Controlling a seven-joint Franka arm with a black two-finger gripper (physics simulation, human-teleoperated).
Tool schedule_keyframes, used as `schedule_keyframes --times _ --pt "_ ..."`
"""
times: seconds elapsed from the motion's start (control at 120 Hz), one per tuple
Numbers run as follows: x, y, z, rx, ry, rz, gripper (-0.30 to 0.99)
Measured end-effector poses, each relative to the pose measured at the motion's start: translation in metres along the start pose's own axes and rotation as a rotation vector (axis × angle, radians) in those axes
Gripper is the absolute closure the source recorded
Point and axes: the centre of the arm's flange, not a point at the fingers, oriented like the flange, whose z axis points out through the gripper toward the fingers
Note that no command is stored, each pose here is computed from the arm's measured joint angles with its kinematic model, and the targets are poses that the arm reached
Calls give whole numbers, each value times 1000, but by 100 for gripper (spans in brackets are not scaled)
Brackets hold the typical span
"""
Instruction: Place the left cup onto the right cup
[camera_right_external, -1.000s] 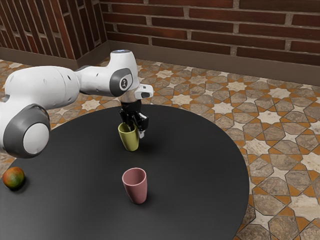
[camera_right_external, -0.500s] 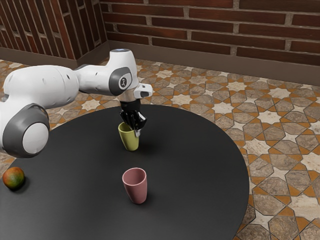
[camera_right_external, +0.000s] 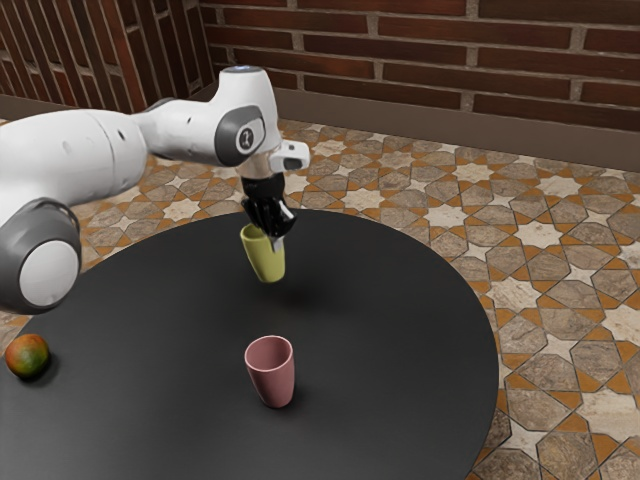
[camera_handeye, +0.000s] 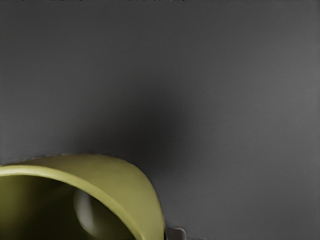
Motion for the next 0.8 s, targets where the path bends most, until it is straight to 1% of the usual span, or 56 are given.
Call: schedule_keyframes --times 0.233,0.392,0.525,0.8 --pt "-32 47 -26 0 -19 37 79" --pt "-55 78 -52 9 -2 62 79" --pt "-80 98 -64 21 -9 75 79" --pt "-112 151 -70 78 -20 128 79"
